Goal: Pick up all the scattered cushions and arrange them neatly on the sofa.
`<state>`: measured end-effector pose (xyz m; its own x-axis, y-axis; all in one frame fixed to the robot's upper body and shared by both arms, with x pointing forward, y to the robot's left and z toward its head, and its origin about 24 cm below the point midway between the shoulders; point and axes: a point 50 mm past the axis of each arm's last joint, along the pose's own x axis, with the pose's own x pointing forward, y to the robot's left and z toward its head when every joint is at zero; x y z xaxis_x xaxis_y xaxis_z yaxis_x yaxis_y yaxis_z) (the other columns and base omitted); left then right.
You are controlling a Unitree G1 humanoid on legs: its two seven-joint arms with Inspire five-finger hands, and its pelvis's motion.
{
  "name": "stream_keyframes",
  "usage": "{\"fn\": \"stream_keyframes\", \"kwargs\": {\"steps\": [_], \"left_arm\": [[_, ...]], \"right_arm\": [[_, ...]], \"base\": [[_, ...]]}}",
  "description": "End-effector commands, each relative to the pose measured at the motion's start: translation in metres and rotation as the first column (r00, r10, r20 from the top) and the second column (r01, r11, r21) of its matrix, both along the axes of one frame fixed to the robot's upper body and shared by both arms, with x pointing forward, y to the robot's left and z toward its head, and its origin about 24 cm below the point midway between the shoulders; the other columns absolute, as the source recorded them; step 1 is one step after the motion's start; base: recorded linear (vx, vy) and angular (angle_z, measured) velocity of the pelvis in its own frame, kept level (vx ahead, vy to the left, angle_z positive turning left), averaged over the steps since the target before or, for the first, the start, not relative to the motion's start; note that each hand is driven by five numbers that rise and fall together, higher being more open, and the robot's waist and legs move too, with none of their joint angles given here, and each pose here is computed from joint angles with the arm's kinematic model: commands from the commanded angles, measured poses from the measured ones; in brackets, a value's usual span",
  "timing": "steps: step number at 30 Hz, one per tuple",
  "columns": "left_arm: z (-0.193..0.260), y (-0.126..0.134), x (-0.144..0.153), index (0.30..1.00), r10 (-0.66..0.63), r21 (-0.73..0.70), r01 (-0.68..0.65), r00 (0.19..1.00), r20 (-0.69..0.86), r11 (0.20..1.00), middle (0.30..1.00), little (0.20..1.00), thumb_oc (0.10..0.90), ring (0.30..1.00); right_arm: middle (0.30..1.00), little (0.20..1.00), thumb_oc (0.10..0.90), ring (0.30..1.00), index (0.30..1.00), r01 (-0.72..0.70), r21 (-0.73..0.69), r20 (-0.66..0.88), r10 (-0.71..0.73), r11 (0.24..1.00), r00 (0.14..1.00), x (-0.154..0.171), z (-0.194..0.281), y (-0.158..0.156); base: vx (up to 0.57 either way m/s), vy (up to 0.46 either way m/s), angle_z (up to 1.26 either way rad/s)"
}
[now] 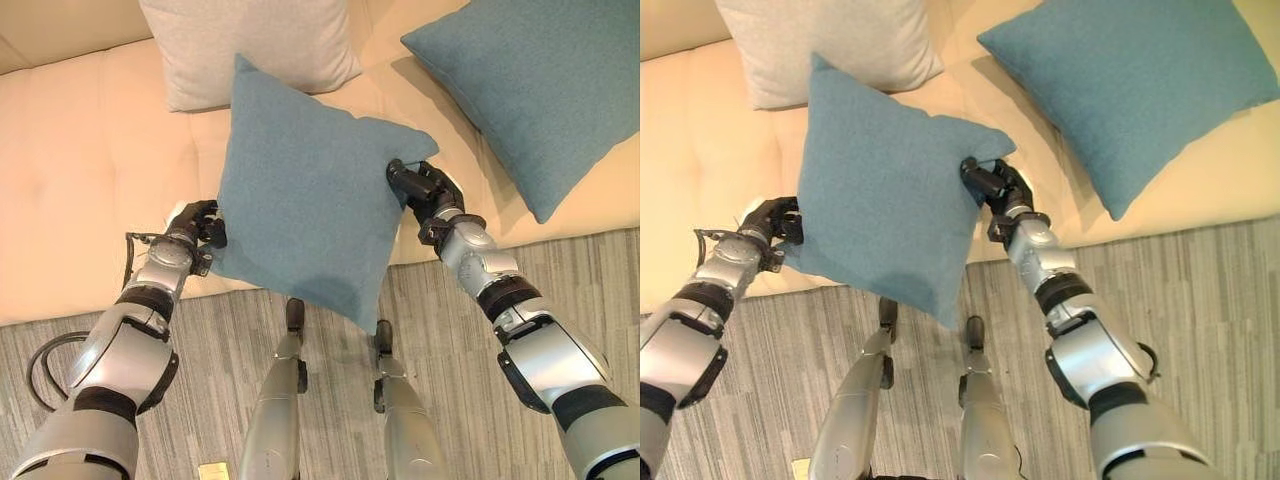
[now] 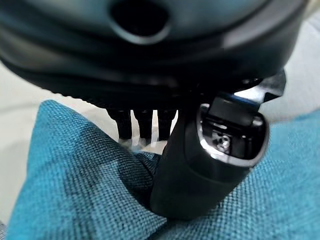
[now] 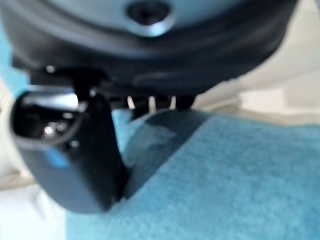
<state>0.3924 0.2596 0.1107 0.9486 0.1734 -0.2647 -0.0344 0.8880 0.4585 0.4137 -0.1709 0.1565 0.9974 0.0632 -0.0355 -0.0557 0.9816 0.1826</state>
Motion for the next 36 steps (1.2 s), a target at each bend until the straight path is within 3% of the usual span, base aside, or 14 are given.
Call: {"fn": "stream_keyframes", "kwargs": {"steps": [1,3,10,13,19,25,29,36], "left_arm": [[-0.037,-0.088,0.001,0.300,-0.301,-0.178,0.282,0.949,-0.089,0.943,0.300,0.300,0.400,0.300],[-0.061,-0.105,-0.010,0.300,-0.325,-0.266,0.286,0.939,-0.116,0.921,0.300,0.300,0.400,0.300],[-0.089,-0.127,-0.029,0.300,-0.328,-0.453,0.253,0.940,-0.094,0.855,0.300,0.300,0.400,0.300],[-0.092,-0.146,-0.038,0.300,-0.314,-0.593,0.236,0.949,-0.030,0.770,0.300,0.300,0.400,0.300],[-0.095,-0.155,-0.053,0.300,-0.236,-0.730,0.198,0.970,0.052,0.655,0.300,0.300,0.400,0.300],[-0.101,-0.135,-0.066,0.300,-0.112,-0.789,0.127,0.991,0.074,0.601,0.300,0.300,0.400,0.300],[-0.103,-0.110,-0.083,0.300,0.094,-0.896,0.047,0.991,0.098,0.441,0.300,0.300,0.400,0.300],[-0.088,-0.089,-0.093,0.300,0.228,-0.910,0.071,0.958,0.177,0.409,0.300,0.300,0.400,0.300]], "right_arm": [[0.300,0.300,0.400,0.300,0.300,-0.361,0.029,0.139,0.354,0.932,0.925,-0.007,0.025,0.087],[0.300,0.300,0.400,0.300,0.300,-0.385,0.026,0.149,0.377,0.923,0.914,-0.011,0.021,0.096],[0.300,0.300,0.400,0.300,0.300,-0.384,0.090,0.184,0.363,0.919,0.913,-0.024,0.004,0.101],[0.300,0.300,0.400,0.300,0.300,-0.350,0.106,0.194,0.325,0.931,0.925,-0.040,-0.019,0.090],[0.300,0.300,0.400,0.300,0.300,-0.259,0.107,0.133,0.244,0.960,0.961,-0.060,-0.058,0.073],[0.300,0.300,0.400,0.300,0.300,-0.252,0.057,0.067,0.248,0.966,0.966,-0.078,-0.085,0.065],[0.300,0.300,0.400,0.300,0.300,-0.294,-0.012,0.081,0.294,0.956,0.952,-0.096,-0.092,0.061],[0.300,0.300,0.400,0.300,0.300,-0.364,-0.118,0.183,0.381,0.924,0.906,-0.100,-0.066,0.075]], "base": [[0.00,0.007,0.04],[-0.01,0.009,0.04],[0.00,-0.001,0.00],[0.05,-0.017,0.08],[0.02,-0.047,0.34],[0.02,-0.175,0.02],[0.06,-0.205,0.13],[-0.09,-0.100,0.41]]}}
